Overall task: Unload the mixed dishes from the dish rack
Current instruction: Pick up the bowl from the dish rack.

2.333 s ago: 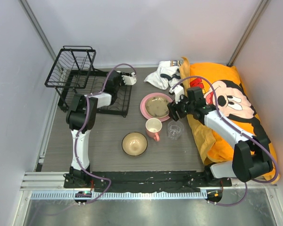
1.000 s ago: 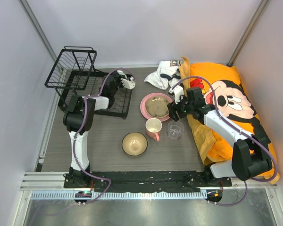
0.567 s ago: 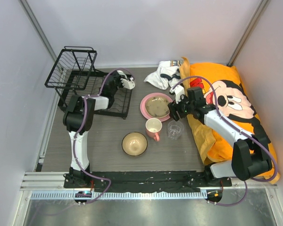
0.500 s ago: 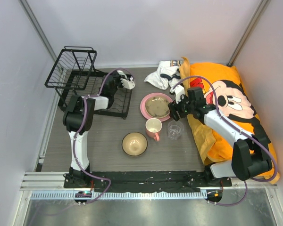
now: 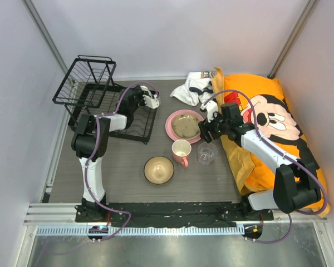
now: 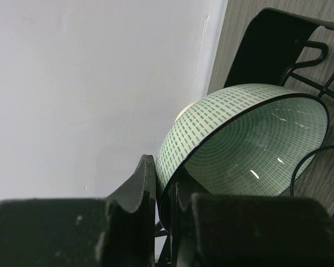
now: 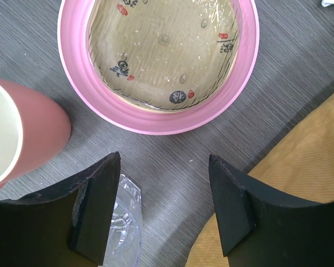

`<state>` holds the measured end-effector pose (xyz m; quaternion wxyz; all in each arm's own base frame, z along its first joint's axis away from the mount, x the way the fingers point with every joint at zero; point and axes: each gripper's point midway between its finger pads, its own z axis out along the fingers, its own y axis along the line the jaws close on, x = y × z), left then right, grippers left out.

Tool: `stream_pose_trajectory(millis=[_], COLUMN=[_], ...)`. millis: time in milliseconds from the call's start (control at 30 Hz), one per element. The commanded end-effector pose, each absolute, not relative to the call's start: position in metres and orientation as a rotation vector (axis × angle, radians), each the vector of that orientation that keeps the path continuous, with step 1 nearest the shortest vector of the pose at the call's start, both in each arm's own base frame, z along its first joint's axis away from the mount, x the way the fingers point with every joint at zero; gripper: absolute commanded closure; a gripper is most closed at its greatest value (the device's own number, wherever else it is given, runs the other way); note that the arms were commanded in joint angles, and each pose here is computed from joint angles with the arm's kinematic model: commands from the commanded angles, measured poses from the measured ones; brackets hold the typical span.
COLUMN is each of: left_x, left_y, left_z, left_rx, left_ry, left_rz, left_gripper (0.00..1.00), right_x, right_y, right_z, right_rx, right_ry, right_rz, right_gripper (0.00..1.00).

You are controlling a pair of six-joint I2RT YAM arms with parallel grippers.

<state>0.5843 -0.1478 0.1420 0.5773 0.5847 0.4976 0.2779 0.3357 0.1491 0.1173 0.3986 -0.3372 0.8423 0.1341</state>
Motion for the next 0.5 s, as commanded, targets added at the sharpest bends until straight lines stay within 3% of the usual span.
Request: stream_pose_trajectory(millis=[0, 467], left_x=[0.588, 0.591], left_y=[-0.153, -0.155], left_z=[0.265, 0.252], left_rx=[1.170, 1.124], left_ry=[0.871, 0.754], left_rz=[0.805, 0.880], left_gripper=[1.00, 1.00], right_x=[0.345, 0.345], right_y=[0.148, 0.147], right_z=[0.129, 0.124], right_rx=[-0.848, -0.856], right_ry=[2.093, 2.107], right_rz=[0.316, 0.311], right_gripper=[0.31, 0.31])
